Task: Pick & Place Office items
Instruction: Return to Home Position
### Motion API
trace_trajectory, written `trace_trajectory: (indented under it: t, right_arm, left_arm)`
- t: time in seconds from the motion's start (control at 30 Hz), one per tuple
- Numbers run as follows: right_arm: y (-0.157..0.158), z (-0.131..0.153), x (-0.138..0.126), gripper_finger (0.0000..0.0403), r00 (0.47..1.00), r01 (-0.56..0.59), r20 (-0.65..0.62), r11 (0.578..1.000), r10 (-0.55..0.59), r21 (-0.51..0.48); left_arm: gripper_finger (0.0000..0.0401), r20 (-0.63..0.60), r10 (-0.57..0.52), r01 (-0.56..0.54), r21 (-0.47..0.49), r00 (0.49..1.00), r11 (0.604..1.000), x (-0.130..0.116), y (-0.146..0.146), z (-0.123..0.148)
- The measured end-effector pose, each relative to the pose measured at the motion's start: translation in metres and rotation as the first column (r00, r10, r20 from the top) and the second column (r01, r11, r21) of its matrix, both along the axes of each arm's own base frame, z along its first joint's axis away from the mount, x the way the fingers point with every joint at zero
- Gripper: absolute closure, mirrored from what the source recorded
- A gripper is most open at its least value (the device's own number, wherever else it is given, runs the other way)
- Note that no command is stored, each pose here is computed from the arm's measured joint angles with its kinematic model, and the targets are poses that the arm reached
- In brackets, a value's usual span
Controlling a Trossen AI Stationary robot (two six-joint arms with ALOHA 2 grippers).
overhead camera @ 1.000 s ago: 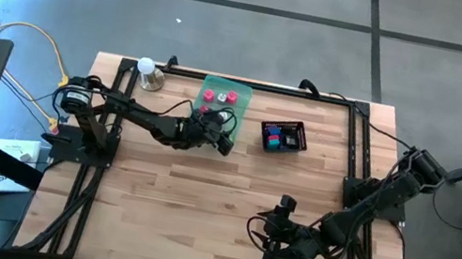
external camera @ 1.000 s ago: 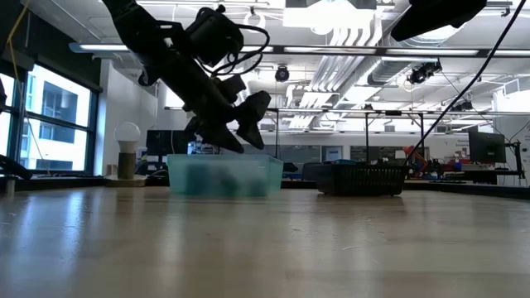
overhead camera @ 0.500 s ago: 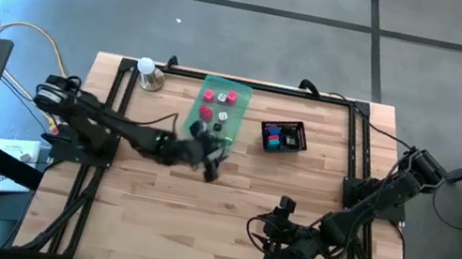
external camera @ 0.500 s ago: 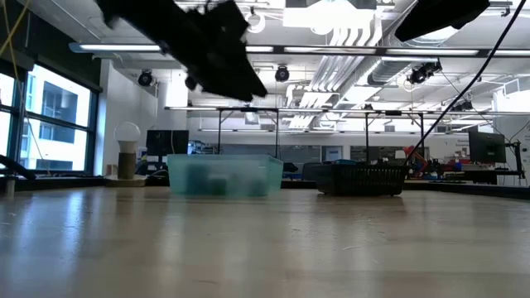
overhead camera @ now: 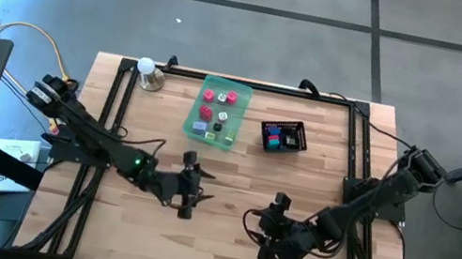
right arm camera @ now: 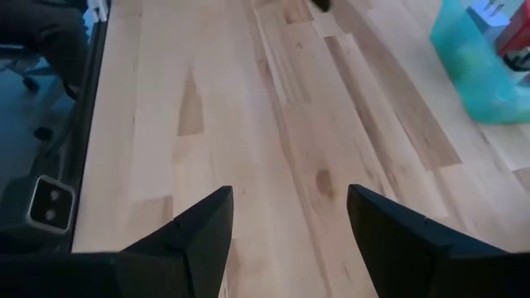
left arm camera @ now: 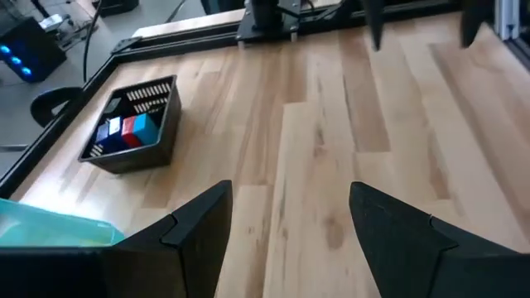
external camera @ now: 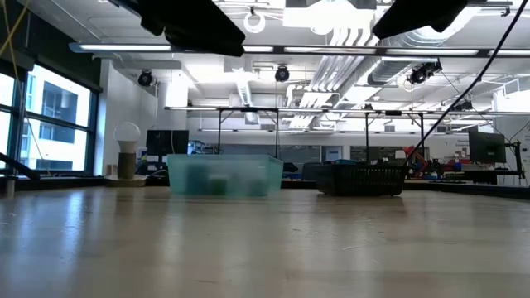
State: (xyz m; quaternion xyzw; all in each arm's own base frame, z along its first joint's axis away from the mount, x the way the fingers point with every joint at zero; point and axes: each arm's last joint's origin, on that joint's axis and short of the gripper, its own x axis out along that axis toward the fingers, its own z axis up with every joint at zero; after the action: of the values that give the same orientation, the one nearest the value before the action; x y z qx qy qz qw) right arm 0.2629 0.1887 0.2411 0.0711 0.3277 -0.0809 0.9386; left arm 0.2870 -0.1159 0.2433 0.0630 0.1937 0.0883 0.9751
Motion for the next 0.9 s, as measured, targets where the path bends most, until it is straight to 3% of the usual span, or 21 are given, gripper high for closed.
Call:
trace_trajectory:
  t: [0.3, 0.43, 0.57, 0.77, 0.83, 0.9]
  right_arm:
    - [-0.017, 0.000, 0.012, 0.0178, 0.999, 0.041, 0.000, 0.999, -0.041, -0.026]
    - [-0.023, 0.000, 0.016, 0.0184, 1.000, 0.017, -0.010, 0.996, -0.018, -0.082]
    - [-0.026, 0.000, 0.016, 0.0222, 1.000, -0.012, -0.027, 0.990, 0.009, -0.140]
    - [-0.029, -0.006, 0.006, 0.0341, 0.994, -0.007, -0.110, 0.965, -0.022, -0.261]
    - [-0.035, -0.007, -0.006, 0.0383, 0.984, 0.029, -0.158, 0.948, -0.082, -0.316]
    - [-0.041, -0.003, -0.017, 0.0394, 0.973, 0.093, -0.169, 0.938, -0.156, -0.333]
  left_arm:
    - [0.0166, 0.039, 0.035, -0.027, -0.180, 0.999, 0.983, -0.005, -0.012, 0.001]
    - [0.0166, 0.061, 0.043, -0.030, -0.194, 0.997, 0.981, -0.004, -0.013, 0.003]
    - [0.0177, 0.064, 0.059, -0.047, -0.172, 0.996, 0.984, -0.005, -0.012, 0.003]
    - [0.0260, 0.012, 0.098, -0.093, -0.217, 0.995, 0.972, -0.019, -0.010, 0.008]
    - [0.0301, -0.015, 0.133, -0.133, -0.199, 0.991, 0.971, -0.034, -0.004, 0.016]
    - [0.0345, -0.039, 0.161, -0.166, -0.221, 0.986, 0.961, -0.051, 0.004, 0.027]
